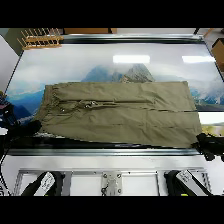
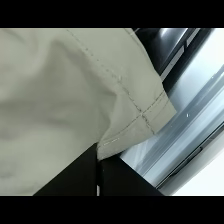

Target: Fold the clothes and pants, and hang the long-sleeved shirts on hangers.

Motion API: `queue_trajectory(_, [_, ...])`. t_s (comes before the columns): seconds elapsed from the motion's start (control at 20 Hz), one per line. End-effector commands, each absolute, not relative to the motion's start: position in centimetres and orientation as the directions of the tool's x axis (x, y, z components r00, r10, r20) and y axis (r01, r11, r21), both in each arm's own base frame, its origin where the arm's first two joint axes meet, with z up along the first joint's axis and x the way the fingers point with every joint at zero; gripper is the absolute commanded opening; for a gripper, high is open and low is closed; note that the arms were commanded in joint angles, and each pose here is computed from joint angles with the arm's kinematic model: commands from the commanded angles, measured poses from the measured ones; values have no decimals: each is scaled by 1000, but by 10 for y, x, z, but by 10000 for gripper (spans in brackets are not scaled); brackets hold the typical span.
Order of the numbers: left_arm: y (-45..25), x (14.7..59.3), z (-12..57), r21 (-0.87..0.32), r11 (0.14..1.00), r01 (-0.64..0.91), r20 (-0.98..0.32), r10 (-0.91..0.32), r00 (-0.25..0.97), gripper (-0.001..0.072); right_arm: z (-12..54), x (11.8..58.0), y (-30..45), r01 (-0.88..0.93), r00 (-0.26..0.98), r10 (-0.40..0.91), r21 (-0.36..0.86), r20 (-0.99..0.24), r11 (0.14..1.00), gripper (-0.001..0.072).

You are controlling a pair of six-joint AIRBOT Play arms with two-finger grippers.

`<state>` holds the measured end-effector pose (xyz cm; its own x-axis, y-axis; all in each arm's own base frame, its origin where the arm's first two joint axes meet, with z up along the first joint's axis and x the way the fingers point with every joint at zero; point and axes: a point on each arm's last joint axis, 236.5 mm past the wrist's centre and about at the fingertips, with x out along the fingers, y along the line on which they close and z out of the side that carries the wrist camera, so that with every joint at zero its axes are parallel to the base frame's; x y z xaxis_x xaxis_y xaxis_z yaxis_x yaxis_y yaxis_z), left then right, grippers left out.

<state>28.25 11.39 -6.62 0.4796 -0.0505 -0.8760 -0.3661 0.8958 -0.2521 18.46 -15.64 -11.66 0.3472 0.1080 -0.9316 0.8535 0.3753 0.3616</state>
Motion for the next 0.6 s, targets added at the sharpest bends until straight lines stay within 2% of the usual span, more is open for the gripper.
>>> queue_trajectory(0.0, [114, 283, -66, -252, 896, -366, -876, -50, 480, 18, -116, 186, -159, 853, 350, 98, 360, -932, 378, 12])
queue_trajectory(0.55, [109, 278, -65, -255, 902, -348, -887, -74, 456, 18, -104, 187, -166, 842, 341, 97, 350, -935, 410, 11])
